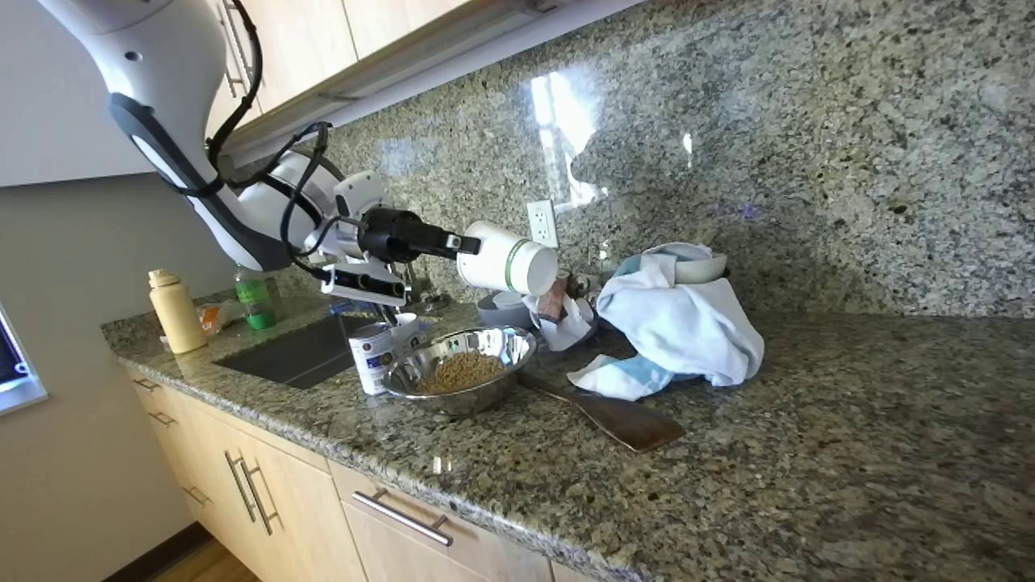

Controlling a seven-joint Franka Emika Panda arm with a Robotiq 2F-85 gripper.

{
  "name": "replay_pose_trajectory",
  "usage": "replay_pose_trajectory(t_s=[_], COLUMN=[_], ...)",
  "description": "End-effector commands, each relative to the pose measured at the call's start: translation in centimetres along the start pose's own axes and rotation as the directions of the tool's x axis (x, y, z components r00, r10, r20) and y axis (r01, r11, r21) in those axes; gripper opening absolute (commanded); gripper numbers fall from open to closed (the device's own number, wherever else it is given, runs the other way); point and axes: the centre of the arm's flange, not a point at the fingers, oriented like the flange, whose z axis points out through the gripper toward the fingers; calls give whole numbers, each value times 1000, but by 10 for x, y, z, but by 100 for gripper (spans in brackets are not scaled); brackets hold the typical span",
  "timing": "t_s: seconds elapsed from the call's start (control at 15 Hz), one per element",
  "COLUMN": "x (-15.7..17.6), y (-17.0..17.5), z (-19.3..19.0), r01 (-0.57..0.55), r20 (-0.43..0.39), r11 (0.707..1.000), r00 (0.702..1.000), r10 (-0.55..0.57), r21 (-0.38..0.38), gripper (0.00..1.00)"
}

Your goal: Pour some contents from the cup into the bowl

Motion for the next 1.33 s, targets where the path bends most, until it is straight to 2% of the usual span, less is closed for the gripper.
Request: replay_pose_trajectory(t_s=[0.0, 0.73, 1.27], x=[3, -18, -29], y=[8, 32, 29], z=[-6, -43, -49], r01=[2, 17, 22], r20=[-45, -180, -279], r11=[999, 994, 988], r00=[999, 983, 958], r10=[-4, -37, -64], r21=[-37, -112, -153], gripper=[1, 1, 1])
